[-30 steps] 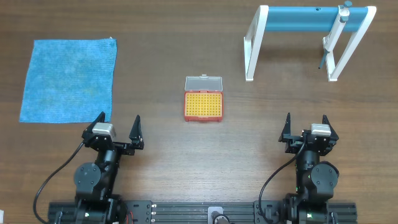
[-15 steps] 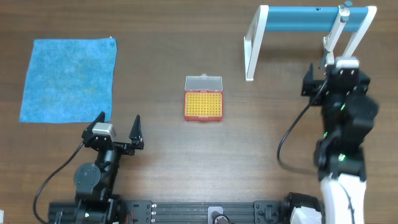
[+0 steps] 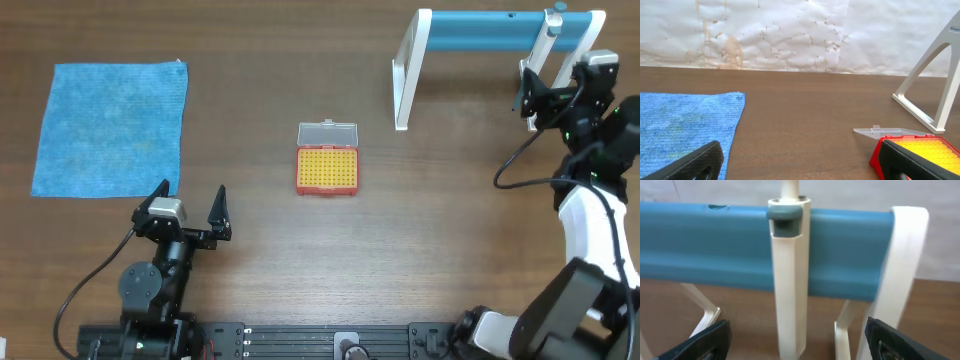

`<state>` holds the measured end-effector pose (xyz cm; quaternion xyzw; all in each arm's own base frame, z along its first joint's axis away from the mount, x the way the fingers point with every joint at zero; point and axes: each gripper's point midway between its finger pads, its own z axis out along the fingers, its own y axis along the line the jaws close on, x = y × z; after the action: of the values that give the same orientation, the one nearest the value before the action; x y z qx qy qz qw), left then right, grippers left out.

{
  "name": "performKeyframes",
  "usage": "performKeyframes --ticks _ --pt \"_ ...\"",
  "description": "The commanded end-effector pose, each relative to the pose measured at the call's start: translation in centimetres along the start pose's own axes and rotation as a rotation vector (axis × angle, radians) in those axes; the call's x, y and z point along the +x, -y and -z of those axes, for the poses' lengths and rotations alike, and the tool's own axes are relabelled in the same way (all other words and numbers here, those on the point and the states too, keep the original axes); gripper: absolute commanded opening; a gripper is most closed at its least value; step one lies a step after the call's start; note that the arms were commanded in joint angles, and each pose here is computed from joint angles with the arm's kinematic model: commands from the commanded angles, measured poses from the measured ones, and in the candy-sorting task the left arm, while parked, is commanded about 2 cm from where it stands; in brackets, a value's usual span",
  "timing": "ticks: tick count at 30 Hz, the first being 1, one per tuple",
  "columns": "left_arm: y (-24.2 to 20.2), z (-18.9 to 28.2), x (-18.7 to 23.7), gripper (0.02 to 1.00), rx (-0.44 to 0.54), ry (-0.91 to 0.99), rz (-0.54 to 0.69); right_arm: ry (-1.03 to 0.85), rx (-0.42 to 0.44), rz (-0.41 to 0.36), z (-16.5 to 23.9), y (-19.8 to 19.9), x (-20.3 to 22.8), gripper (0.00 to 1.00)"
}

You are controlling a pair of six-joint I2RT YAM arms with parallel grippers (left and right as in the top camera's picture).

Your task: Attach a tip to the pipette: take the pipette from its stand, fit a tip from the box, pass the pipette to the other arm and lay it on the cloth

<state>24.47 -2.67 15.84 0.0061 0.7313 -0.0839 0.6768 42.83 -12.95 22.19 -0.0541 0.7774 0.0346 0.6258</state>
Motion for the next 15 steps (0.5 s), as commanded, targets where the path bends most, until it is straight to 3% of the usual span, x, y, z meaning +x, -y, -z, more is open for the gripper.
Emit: performKeyframes --ticks 1,6,15 --pt "0.3 0.0 0.1 0.998 0.016 -0.004 -0.002 0.015 -0.051 -0.011 -2.0 -0.9 0.6 0.862" --pt "0.3 0.0 0.2 0.998 0.016 -0.004 -0.002 0.022 -0.039 -0.005 -2.3 -0.6 0.8 0.776" --pt "0.3 0.0 0.1 0.998 0.016 -0.004 -0.002 0.023 0.030 -0.028 -4.5 -0.5 1.8 0.752"
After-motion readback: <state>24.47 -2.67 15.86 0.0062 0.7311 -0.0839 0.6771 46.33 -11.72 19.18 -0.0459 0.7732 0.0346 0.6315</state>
